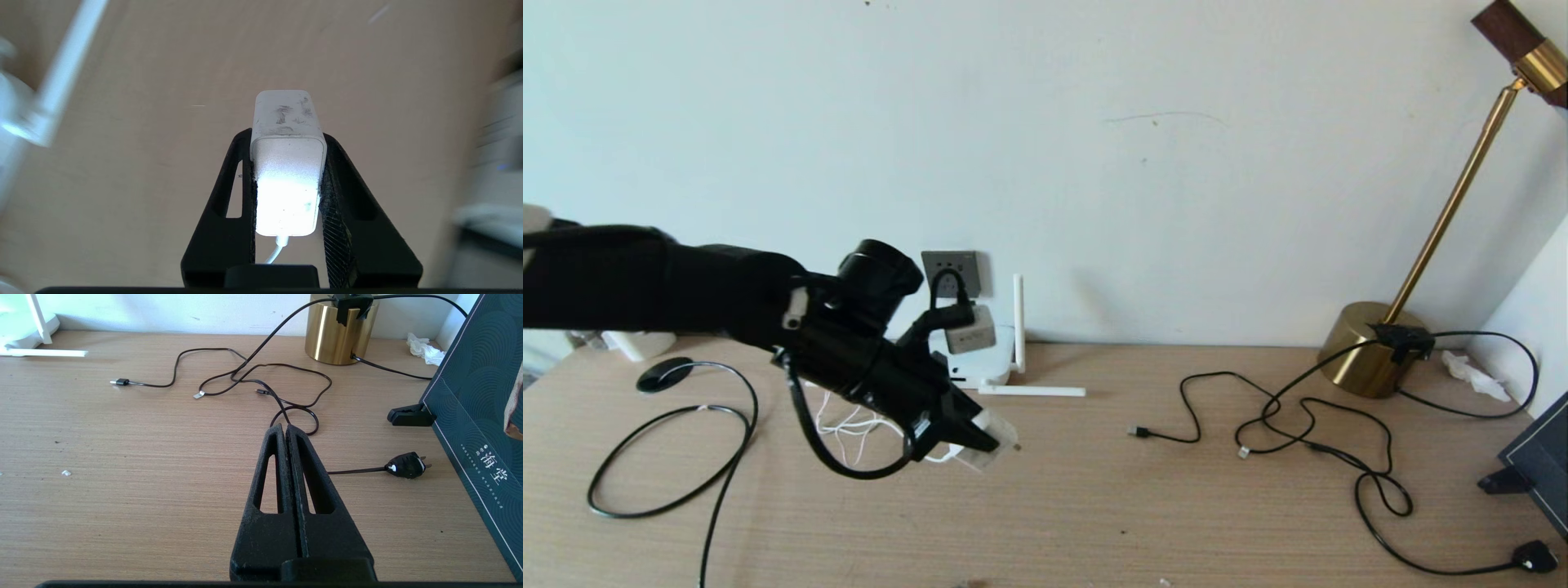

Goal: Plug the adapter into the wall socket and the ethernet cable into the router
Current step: Align plug and socket

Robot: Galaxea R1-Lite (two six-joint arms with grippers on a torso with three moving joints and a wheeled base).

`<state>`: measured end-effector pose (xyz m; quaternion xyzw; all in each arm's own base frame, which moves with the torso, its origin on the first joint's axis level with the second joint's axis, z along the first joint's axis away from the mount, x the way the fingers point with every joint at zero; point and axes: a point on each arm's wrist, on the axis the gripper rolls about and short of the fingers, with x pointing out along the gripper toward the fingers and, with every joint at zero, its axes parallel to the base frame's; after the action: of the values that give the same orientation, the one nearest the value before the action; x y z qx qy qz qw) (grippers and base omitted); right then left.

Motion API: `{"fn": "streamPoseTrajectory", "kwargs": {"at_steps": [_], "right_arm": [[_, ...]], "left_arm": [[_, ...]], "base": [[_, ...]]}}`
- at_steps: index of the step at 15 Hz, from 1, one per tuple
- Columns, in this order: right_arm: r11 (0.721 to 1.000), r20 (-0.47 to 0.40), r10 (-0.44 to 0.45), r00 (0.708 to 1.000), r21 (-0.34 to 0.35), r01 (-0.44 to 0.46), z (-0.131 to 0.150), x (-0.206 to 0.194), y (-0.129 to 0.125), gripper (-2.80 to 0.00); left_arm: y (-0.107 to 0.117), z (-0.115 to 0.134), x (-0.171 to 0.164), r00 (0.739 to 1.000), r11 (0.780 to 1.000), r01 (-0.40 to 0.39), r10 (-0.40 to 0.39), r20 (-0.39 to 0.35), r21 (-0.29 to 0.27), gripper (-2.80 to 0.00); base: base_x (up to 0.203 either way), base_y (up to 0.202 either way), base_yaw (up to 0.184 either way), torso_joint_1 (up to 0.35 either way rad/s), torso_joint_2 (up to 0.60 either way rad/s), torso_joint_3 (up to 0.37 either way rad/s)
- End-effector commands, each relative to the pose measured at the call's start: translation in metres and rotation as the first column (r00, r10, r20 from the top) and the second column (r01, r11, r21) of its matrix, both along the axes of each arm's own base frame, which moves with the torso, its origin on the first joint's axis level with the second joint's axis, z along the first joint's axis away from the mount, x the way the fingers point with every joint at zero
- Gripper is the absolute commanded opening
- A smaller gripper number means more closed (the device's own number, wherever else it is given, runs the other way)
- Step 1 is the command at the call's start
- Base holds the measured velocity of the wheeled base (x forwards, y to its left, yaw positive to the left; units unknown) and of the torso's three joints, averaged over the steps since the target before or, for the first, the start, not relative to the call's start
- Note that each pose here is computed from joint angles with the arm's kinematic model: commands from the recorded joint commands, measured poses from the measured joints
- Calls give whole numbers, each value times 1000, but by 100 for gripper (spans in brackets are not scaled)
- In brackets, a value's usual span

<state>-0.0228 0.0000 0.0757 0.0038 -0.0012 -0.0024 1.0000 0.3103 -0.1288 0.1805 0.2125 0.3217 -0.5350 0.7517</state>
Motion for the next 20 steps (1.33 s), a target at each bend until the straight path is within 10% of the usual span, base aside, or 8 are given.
{"fn": "streamPoseTrajectory", "kwargs": {"at_steps": [1,4,10,20], "right_arm": [[1000,1,0,1000,0,0,0,0,0,-280],[1000,1,0,1000,0,0,0,0,0,-280],[1000,1,0,1000,0,0,0,0,0,-280],[1000,1,0,1000,-1,0,0,0,0,-280]], "left_arm": [[25,30,-23,991,985,-117,109,-72,-123,-280],[72,21,-26,937,929,-326,294,-190,-172,-280],[96,28,-45,752,728,-643,543,-373,-238,-280],[83,-34,-53,648,614,-728,762,-13,-305,-280]], "base": [[0,0,0,0,0,0],[0,0,0,0,0,0],[0,0,0,0,0,0],[0,0,0,0,0,0]]}}
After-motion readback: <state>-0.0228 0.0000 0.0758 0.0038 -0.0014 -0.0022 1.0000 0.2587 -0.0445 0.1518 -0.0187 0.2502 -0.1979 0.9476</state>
